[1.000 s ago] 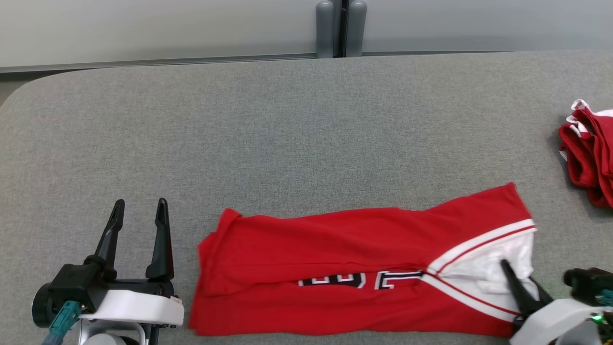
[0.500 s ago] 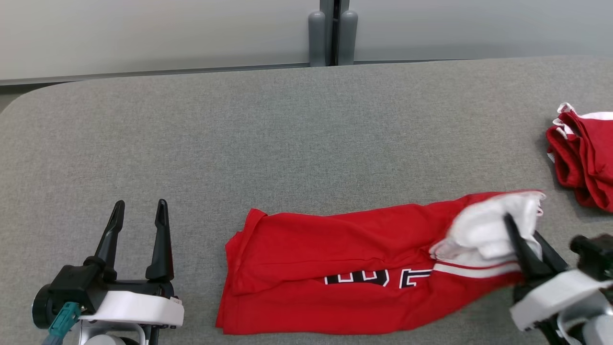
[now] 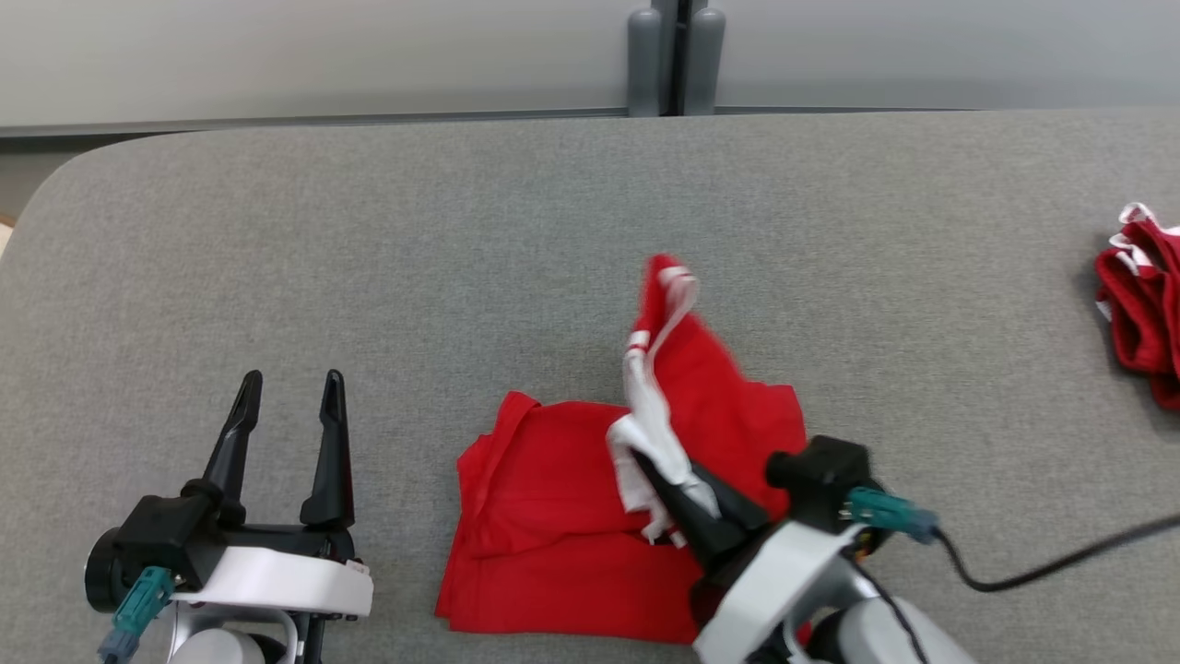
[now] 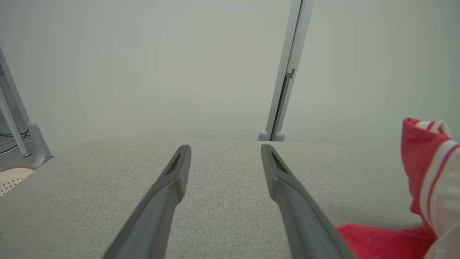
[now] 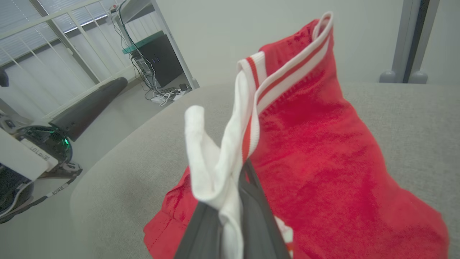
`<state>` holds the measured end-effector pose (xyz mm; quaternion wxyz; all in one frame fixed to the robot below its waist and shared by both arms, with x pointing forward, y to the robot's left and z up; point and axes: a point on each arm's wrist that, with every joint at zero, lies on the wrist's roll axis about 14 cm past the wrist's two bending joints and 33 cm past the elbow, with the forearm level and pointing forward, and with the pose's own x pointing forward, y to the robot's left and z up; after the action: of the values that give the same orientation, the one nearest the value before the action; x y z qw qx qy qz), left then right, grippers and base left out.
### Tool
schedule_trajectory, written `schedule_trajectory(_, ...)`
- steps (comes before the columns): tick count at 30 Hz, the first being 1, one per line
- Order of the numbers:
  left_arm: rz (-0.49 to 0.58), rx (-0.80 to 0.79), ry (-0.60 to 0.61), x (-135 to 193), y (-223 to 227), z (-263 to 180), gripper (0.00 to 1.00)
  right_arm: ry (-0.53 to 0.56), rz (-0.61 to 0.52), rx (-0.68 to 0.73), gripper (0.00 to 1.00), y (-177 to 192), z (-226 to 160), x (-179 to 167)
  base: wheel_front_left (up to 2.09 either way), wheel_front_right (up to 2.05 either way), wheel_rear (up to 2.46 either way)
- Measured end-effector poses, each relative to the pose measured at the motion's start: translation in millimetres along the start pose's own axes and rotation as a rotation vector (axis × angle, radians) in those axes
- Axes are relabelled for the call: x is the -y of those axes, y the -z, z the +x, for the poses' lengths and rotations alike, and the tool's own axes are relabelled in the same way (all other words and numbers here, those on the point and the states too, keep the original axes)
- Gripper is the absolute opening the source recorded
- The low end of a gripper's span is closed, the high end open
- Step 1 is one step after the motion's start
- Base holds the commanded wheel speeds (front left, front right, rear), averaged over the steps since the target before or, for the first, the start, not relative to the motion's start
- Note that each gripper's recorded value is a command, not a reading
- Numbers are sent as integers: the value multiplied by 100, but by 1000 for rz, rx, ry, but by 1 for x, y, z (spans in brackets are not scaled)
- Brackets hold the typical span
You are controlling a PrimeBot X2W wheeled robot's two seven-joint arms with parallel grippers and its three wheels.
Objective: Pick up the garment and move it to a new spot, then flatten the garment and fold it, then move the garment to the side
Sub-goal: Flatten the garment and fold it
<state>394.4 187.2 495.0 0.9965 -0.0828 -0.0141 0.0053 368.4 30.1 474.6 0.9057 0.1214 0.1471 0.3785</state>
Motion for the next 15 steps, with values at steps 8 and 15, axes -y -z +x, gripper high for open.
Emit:
schedule_trajectory(8, -11, -3, -16, -4, 3, 4, 100, -68, 110, -90, 0, 39, 31, -21, 0, 0, 0)
schedule_trajectory(15, -9, -7, -42, -13, 5, 7, 100, -137, 151, -160, 100, 64, 44, -39, 0, 0, 0)
